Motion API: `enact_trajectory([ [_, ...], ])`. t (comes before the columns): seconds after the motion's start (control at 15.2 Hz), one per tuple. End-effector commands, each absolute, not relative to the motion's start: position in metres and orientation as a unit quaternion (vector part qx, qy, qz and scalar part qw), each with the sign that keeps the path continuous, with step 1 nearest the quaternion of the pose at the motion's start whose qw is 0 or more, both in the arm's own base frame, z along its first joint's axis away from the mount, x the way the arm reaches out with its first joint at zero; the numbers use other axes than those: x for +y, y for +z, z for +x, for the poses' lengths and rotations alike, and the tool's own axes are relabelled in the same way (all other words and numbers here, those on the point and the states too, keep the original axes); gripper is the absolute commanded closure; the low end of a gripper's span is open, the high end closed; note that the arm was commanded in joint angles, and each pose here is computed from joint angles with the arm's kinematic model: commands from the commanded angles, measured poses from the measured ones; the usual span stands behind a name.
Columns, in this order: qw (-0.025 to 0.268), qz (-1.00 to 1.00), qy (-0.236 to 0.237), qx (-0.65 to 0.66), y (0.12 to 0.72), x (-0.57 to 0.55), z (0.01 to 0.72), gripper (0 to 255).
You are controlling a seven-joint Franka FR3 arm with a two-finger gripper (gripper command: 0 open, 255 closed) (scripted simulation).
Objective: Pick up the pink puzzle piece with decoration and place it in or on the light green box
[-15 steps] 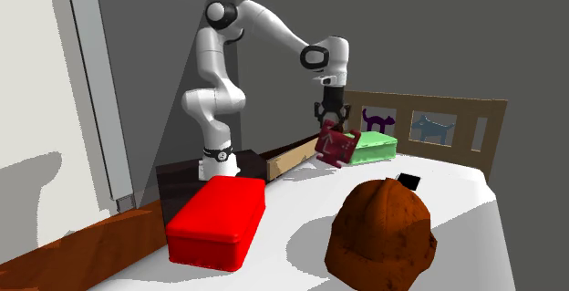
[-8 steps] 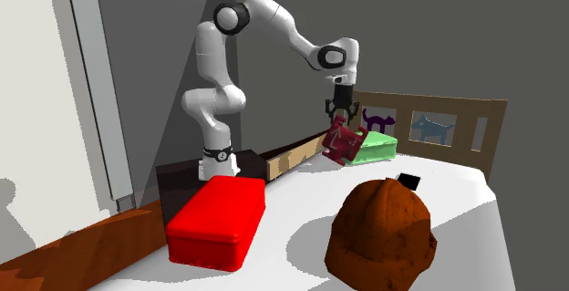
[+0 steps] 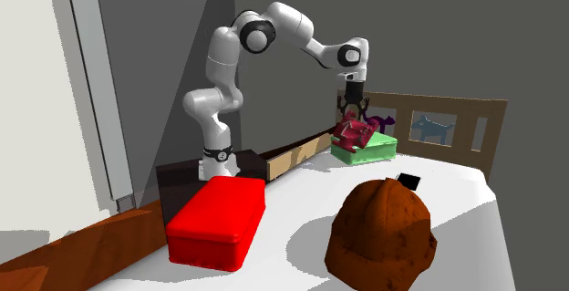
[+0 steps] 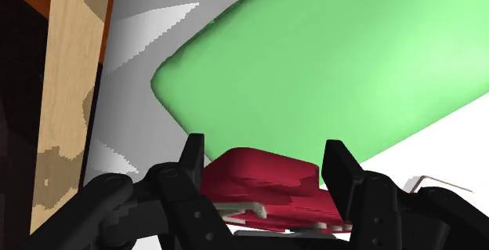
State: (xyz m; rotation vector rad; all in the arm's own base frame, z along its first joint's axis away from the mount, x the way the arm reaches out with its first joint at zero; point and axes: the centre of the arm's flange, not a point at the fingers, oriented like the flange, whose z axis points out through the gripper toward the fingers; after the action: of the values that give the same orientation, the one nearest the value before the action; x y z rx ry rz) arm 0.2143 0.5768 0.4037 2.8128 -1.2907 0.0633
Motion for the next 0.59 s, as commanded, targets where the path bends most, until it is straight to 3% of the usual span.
enact_trajectory([
  [0.0,0.024,0.908,0.022,-0.417,0.401,0.604,0.203,255],
  [0.53,0.024,0.908,0.022,-0.417,0.392,0.68,0.175,255],
])
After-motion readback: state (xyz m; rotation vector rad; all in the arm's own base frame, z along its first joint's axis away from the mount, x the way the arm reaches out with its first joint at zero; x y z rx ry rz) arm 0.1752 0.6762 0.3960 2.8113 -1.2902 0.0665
